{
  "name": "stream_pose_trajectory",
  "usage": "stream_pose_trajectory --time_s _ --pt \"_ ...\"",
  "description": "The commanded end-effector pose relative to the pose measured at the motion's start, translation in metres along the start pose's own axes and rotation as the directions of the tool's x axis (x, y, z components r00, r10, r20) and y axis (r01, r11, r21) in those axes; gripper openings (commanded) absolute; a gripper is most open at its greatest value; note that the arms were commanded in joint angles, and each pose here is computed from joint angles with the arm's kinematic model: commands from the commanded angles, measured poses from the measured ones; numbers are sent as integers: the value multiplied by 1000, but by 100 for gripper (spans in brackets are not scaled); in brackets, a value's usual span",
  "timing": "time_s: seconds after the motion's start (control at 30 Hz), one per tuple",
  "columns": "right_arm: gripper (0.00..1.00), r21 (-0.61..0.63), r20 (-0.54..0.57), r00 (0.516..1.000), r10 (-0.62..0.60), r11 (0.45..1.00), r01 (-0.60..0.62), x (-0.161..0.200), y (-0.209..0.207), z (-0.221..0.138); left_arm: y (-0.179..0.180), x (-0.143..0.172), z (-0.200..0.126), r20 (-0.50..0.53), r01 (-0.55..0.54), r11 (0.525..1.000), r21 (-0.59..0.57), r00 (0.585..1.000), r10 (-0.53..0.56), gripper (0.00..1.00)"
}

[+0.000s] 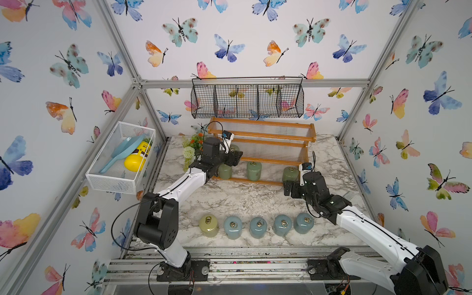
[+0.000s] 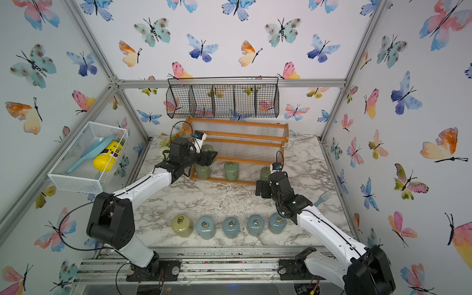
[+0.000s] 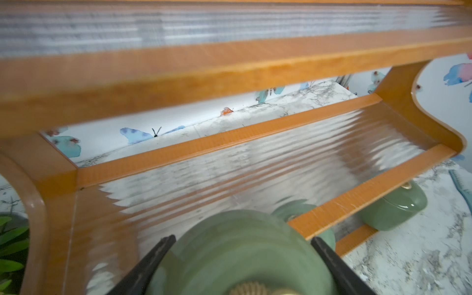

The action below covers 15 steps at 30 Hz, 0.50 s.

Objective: Remove the tea canisters from the shelf
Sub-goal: Pick up the tea canister from the shelf.

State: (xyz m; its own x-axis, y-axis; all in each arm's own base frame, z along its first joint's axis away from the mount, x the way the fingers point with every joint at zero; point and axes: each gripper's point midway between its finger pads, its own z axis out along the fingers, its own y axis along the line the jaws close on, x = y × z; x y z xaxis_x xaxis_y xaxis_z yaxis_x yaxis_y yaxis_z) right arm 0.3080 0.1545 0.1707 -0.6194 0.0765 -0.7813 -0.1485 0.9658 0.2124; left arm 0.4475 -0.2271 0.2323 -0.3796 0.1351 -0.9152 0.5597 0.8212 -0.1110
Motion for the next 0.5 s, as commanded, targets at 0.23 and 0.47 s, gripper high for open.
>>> stream_pose_trajectory --time_s 0.23,0.47 --pt "98 -14 16 1000 9 1000 -9 2 -3 -6 -68 21 -32 -4 -22 993 113 1000 22 75" --pt "98 -11 17 1000 13 1000 -13 5 -6 -11 -93 62 -31 -85 -13 987 158 996 27 75"
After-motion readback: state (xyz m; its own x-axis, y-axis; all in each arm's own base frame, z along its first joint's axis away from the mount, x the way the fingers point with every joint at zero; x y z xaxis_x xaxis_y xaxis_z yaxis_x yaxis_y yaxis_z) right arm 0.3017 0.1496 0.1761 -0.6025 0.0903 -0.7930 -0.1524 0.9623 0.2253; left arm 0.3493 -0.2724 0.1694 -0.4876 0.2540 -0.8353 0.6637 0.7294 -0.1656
